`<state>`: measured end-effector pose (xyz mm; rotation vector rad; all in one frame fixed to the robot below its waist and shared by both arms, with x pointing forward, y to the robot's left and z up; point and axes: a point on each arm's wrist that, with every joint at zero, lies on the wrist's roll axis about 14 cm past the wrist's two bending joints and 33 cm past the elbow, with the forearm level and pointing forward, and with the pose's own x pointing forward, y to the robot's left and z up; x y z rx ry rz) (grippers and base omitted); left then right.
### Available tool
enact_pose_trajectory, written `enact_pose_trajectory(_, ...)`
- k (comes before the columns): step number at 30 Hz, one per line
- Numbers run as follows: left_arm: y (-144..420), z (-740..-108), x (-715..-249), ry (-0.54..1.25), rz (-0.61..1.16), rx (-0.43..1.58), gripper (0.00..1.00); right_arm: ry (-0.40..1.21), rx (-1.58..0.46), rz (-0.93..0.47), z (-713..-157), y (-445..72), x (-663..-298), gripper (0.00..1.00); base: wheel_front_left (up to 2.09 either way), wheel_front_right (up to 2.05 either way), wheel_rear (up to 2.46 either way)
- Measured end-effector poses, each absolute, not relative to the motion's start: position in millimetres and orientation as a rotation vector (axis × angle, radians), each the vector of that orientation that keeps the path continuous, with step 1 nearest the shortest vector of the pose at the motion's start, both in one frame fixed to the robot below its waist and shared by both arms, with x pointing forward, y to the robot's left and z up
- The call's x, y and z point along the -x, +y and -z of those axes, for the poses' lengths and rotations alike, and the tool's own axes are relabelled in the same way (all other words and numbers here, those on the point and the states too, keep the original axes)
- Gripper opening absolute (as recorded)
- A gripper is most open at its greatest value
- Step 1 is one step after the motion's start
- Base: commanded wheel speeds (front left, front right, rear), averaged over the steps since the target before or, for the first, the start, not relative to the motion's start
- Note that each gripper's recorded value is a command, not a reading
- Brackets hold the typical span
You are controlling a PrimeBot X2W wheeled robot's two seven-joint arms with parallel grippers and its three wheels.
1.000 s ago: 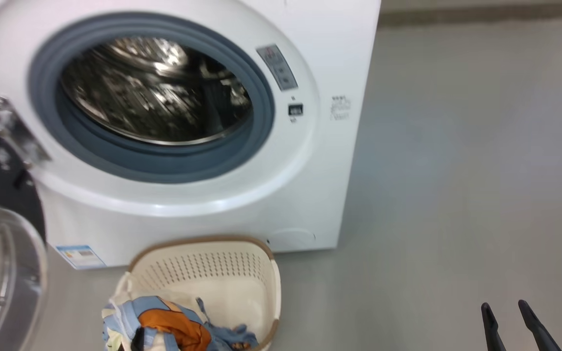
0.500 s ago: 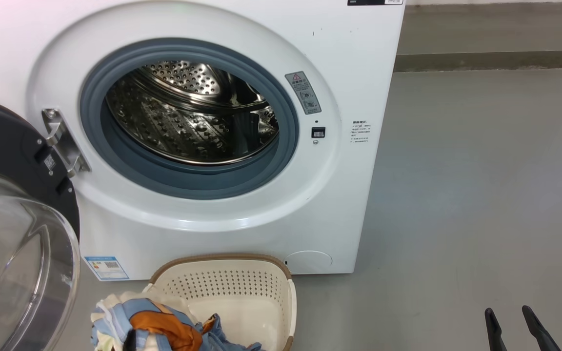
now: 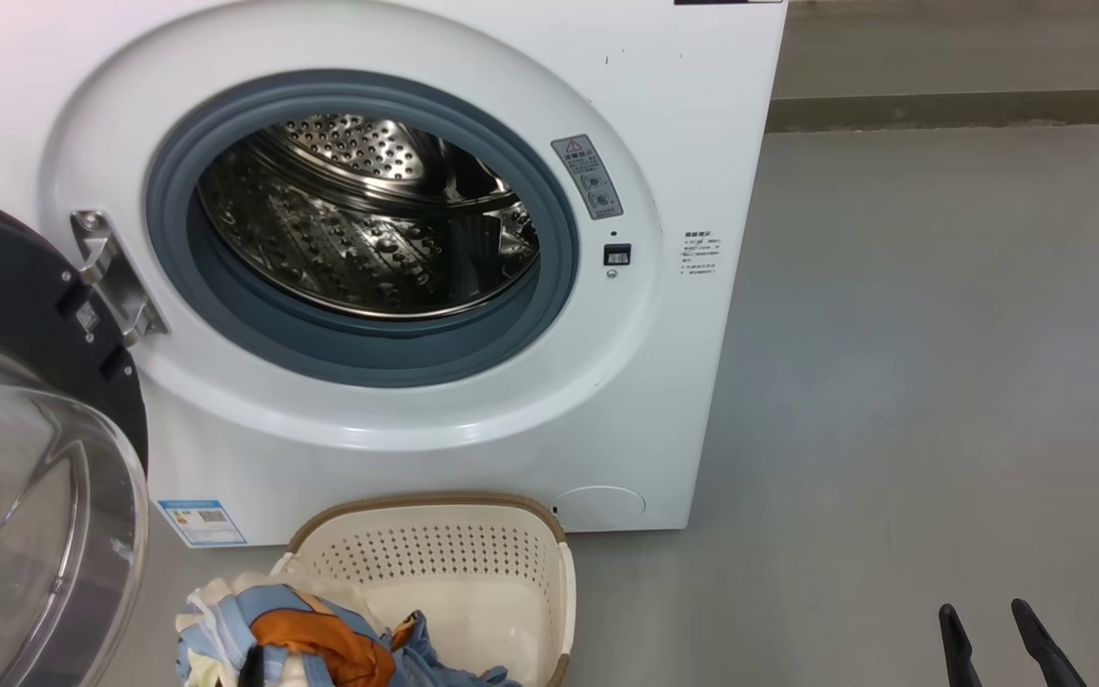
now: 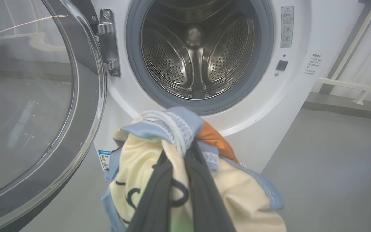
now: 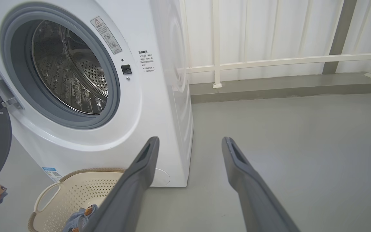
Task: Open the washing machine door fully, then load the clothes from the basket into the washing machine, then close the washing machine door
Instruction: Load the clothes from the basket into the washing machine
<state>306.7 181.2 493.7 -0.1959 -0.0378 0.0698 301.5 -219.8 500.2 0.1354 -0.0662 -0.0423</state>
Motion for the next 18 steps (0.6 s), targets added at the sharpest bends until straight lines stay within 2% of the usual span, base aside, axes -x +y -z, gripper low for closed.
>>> enact_pose_trajectory(18,166,-491,-322,-0.024,-0.011,0.195,0.0,-0.046,-0.142,0.067,-494,-224,-297,1.0,0.0,0.0,0.0)
